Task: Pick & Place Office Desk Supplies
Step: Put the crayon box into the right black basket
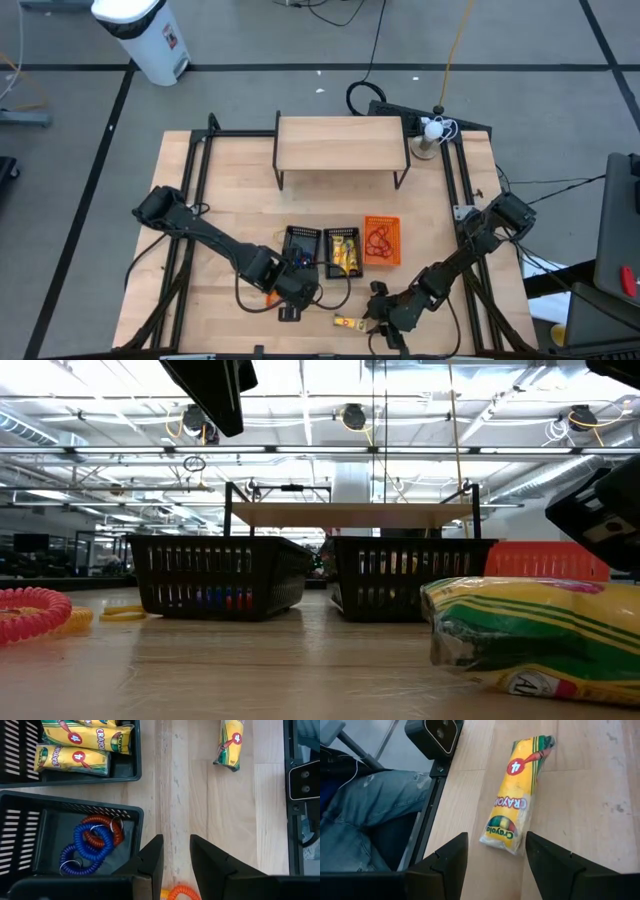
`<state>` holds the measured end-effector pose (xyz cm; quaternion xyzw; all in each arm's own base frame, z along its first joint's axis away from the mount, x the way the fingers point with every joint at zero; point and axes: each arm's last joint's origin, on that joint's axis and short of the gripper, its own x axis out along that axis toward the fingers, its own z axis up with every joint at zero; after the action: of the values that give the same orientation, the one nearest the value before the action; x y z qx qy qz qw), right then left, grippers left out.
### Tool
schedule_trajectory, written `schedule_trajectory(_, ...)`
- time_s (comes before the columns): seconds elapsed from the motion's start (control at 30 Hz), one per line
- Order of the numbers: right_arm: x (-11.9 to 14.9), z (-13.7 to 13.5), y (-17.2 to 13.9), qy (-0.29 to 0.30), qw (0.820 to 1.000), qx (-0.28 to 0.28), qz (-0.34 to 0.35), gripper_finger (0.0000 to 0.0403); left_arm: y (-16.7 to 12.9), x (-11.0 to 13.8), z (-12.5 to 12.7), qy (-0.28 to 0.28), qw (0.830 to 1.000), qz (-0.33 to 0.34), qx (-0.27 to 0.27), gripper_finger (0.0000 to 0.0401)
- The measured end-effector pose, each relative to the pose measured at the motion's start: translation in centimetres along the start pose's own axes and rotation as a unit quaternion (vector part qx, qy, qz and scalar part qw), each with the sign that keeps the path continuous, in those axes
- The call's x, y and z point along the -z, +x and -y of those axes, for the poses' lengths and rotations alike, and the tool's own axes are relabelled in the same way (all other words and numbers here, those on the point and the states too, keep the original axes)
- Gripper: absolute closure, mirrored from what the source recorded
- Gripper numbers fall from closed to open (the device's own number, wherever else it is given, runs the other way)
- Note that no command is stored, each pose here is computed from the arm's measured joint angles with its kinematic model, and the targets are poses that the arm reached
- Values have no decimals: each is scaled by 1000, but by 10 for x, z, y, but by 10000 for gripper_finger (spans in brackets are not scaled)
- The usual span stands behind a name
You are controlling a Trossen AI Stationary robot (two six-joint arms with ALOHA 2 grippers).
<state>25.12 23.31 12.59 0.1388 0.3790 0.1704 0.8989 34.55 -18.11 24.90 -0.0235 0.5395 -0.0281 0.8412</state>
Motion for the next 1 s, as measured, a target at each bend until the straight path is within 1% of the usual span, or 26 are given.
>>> schedule_trajectory(0.33,-1,2,1,4,1000,2,3,215,0,0,-1,-1,1000,0,0,306)
schedule_trajectory(0.47,4,11,11,8,1000,13,-8,215,0,0,-1,-1,1000,0,0,306)
schedule_trajectory(0.63,2,19,23,19,1000,-6,0,215,0,0,-1,-11,1000,0,-1,306)
schedule_trajectory(0.77,1,23,25,21,1000,-4,3,221,0,0,-1,-12,1000,0,0,306)
schedule_trajectory(0.8,1,23,25,21,1000,-3,2,230,0,0,-1,-12,1000,-1,0,306)
schedule_trajectory(0.87,1,24,25,23,1000,-1,2,264,0,0,-1,-12,1000,0,0,306)
schedule_trajectory(0.97,1,26,26,25,1000,-3,-5,352,0,0,-1,-12,1000,0,0,306)
schedule_trajectory(1.0,1,26,26,21,1000,-7,-6,372,0,0,-1,-12,1000,0,0,306)
